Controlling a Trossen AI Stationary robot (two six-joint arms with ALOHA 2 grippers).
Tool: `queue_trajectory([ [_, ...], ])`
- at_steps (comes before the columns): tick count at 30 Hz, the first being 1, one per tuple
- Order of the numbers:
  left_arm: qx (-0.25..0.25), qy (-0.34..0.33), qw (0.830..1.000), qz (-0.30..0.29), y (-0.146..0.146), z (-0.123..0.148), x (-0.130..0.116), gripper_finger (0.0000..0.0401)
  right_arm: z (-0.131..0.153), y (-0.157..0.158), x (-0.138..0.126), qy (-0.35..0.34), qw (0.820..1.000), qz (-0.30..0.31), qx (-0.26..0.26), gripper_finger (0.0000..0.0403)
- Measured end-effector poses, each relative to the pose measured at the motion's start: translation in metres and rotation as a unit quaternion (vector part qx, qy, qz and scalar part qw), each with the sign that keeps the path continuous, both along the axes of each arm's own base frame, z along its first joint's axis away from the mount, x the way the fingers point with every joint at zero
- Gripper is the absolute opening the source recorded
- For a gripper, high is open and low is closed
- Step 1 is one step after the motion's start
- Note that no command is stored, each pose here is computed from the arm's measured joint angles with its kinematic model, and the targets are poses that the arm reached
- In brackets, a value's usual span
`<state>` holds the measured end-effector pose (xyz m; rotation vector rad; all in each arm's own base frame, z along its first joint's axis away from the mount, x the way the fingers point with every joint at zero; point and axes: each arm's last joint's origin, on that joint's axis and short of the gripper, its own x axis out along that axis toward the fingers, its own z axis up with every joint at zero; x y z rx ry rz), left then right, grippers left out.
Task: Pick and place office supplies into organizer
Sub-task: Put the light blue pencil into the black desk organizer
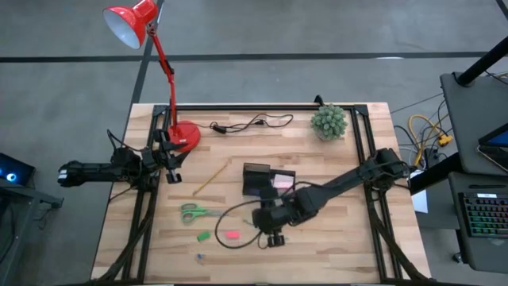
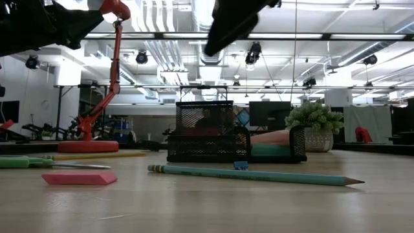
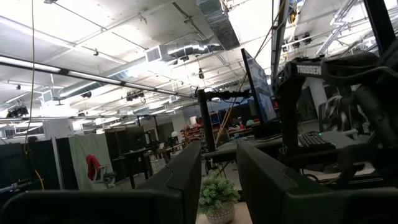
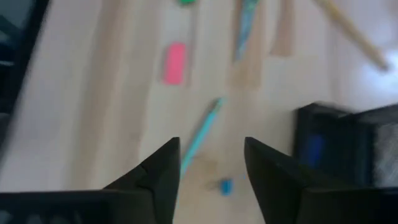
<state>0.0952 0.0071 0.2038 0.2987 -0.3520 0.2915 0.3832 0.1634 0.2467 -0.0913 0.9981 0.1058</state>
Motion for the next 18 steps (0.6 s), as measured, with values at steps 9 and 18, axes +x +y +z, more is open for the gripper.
queue_trajectory([
  [9,0.0,0.0,1.0,0.0,0.0,0.0,0.0,0.0089,-0.009,0.02,-0.007,0.016,0.992,-0.106,0.072,0.0214],
  [18,0.0,-0.001,1.0,0.0,0.0,0.0,0.0,0.0089,-0.044,0.027,-0.004,0.069,0.978,-0.178,0.086,0.02],
])
